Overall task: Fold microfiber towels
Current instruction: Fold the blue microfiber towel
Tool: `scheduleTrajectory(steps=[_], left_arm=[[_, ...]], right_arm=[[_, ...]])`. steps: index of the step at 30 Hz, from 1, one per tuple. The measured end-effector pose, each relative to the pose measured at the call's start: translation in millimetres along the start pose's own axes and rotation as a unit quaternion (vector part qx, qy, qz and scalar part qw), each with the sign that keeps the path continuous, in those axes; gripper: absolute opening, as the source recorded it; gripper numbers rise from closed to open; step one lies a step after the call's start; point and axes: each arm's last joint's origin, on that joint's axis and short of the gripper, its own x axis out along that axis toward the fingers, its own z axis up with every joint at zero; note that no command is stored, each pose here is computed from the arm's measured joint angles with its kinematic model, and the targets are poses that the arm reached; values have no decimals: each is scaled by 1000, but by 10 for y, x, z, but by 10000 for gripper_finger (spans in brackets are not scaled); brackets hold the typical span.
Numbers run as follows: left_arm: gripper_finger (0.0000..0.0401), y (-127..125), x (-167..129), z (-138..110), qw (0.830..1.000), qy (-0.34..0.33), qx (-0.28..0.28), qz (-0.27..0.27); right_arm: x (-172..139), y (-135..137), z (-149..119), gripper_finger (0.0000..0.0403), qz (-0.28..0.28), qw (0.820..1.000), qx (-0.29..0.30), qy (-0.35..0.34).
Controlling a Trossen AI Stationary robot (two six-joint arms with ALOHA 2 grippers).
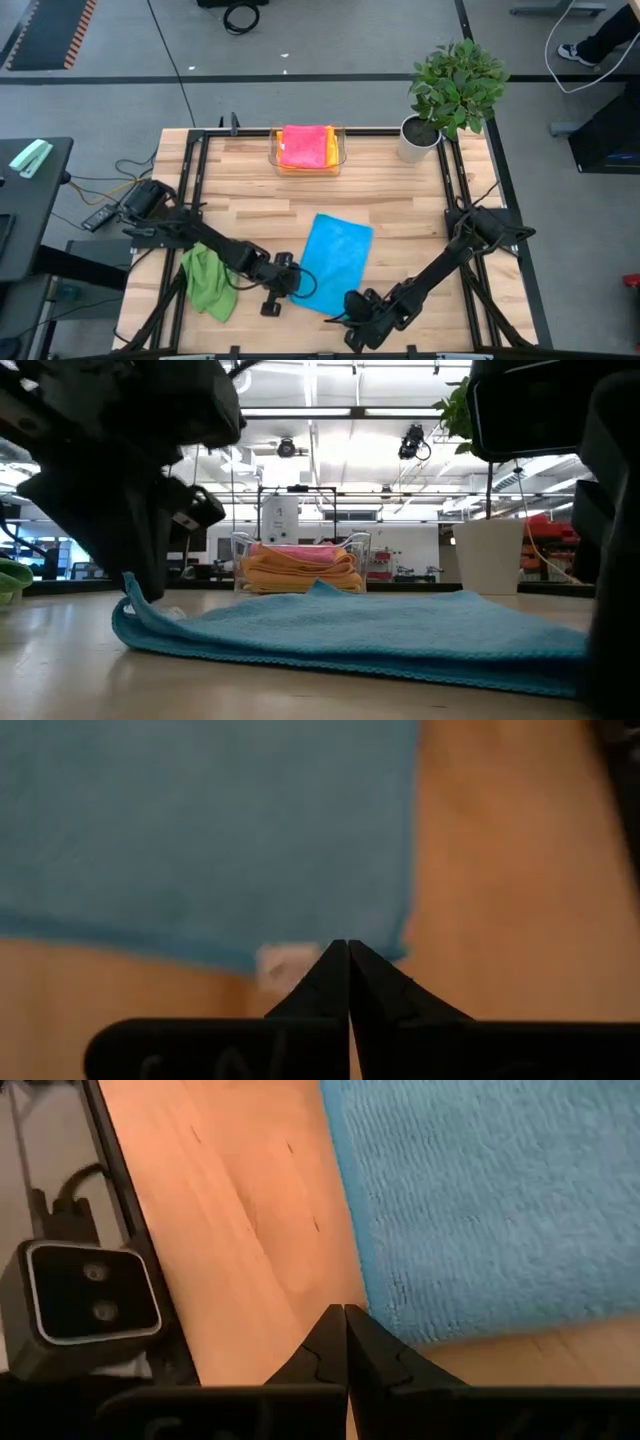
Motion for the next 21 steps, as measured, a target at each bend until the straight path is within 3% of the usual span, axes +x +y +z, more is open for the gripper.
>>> scheduleTrajectory(steps=[7, 12, 16, 21], left_arm=[[9, -210, -53, 179, 996, -84, 5, -37], [4, -245, -143, 318, 994, -96, 46, -13], [10, -136, -130, 241, 997, -46, 51, 31], [5, -42, -126, 185, 998, -6, 46, 52]], right_arm=[[-434, 71, -41, 2, -13, 998, -36, 50], [-711, 116, 129, 2, -20, 998, -49, -20], [-484, 24, 342, 2, -31, 999, -23, -27], [-164, -75, 365, 2, -26, 999, -22, 11]])
